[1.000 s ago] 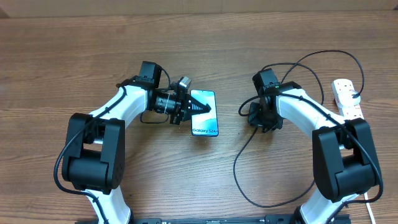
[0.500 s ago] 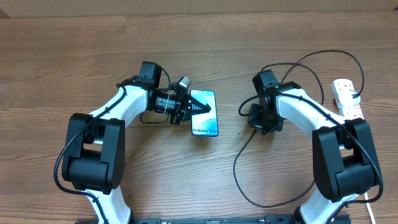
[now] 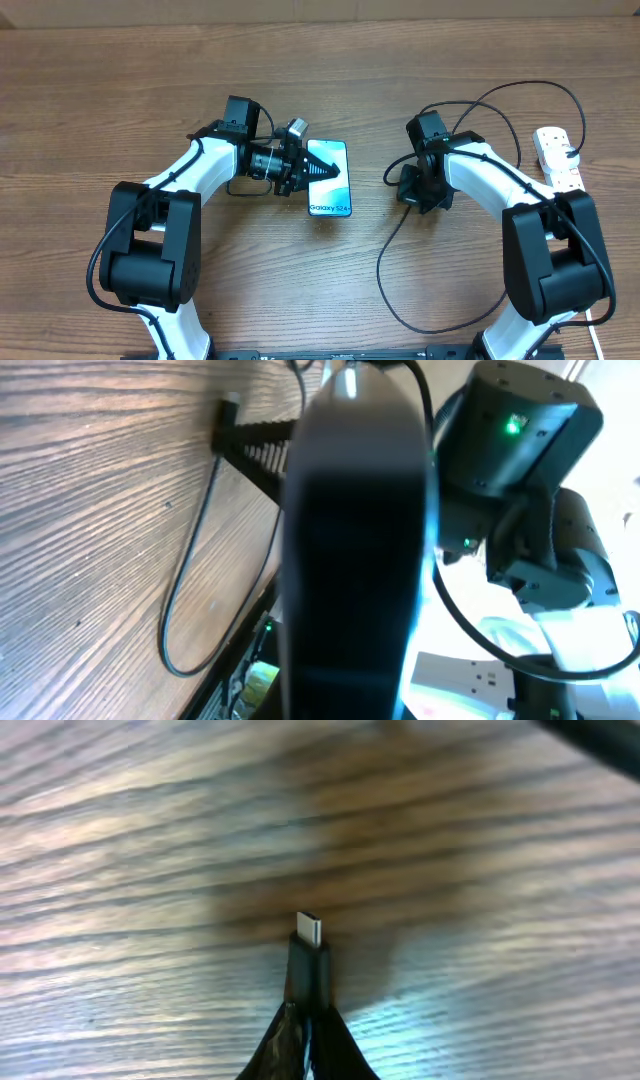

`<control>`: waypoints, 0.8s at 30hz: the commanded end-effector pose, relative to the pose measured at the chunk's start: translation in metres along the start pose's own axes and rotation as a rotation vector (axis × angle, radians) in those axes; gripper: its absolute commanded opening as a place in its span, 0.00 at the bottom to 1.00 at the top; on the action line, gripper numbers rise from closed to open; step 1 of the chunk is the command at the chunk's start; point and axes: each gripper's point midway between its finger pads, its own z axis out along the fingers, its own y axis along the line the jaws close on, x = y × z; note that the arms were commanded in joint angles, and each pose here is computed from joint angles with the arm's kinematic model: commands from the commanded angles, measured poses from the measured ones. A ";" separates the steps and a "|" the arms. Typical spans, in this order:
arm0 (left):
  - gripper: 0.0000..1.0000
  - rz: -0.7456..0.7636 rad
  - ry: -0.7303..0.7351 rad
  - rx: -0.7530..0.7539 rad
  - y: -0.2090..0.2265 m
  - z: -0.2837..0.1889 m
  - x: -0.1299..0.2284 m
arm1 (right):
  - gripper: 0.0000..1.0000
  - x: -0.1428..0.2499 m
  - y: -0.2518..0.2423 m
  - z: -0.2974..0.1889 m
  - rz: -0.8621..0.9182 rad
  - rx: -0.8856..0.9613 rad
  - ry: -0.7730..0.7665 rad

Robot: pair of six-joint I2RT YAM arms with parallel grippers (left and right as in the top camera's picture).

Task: Plug charger to phone and switch on socket

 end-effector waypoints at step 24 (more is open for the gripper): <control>0.05 0.180 -0.174 0.094 -0.090 -0.073 0.007 | 0.04 0.085 0.113 -0.188 -0.587 -1.327 0.129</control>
